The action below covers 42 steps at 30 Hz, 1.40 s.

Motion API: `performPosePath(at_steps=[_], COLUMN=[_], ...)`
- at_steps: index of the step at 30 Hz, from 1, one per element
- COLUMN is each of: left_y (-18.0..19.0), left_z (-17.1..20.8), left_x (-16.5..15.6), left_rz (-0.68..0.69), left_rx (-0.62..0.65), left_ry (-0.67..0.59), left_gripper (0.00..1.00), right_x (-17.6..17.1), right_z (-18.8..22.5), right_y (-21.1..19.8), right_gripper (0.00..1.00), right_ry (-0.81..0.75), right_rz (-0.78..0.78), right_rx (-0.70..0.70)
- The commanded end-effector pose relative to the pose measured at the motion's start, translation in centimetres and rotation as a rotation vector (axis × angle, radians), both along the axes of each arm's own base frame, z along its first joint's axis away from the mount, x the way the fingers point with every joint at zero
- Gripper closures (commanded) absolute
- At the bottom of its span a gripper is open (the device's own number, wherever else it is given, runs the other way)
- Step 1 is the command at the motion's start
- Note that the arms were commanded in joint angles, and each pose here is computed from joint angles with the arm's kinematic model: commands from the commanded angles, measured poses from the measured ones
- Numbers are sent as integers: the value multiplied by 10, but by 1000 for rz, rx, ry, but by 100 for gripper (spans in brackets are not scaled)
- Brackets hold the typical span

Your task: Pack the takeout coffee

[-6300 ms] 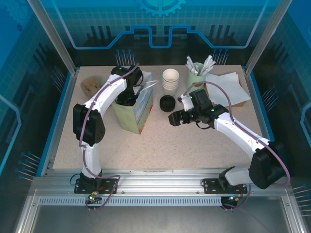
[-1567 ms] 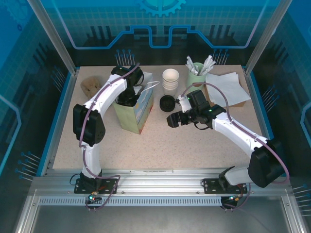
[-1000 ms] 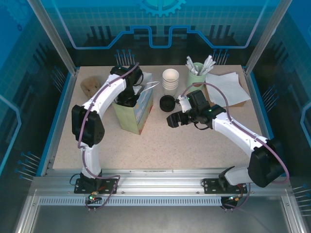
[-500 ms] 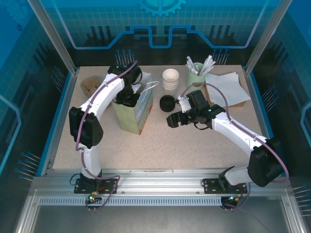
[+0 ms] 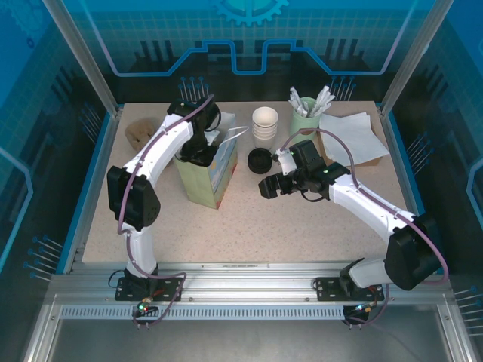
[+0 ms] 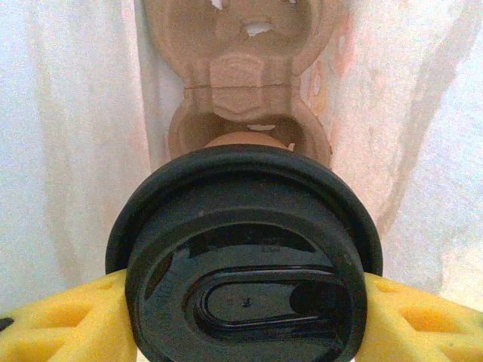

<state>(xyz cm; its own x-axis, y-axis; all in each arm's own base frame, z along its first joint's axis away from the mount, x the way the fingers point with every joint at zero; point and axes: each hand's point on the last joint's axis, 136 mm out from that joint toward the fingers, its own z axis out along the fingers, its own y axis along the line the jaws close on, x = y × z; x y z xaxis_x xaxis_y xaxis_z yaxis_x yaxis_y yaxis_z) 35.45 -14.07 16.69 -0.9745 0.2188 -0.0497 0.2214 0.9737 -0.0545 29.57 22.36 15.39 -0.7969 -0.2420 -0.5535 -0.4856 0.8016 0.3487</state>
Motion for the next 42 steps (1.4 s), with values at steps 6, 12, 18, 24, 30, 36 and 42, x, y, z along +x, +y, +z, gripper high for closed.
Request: performPosePath(at_steps=[6,12,18,24,30,36,42], left_y=[-7,-8,-10,-10,-10,-10,-11], left_z=[9,7,6,5,0,-7,-12], left_x=[-7,-8,-9,-10,-9,-8,-8], left_rz=[-33,-37,-39,-35,-32,-25,-28], left_rx=[-38,-42,-52,-50,-44,-29,-25], left_ry=[1,11,23,35,48,61,73], left_gripper=[59,59,59,59,59,59,60], right_x=[0,0,0,0,0,0,-1], right_z=[5,5,6,6,5,4,3], right_y=[6,7,7,8,9,8,7], right_gripper=[12,12,11,12,11,11,11], right_ry=[-19,-19,-20,-18,-18,-16,-15], right_rz=[25,27,27,29,31,26,27], right_rx=[-5,-4,-4,-1,-4,-8,-9])
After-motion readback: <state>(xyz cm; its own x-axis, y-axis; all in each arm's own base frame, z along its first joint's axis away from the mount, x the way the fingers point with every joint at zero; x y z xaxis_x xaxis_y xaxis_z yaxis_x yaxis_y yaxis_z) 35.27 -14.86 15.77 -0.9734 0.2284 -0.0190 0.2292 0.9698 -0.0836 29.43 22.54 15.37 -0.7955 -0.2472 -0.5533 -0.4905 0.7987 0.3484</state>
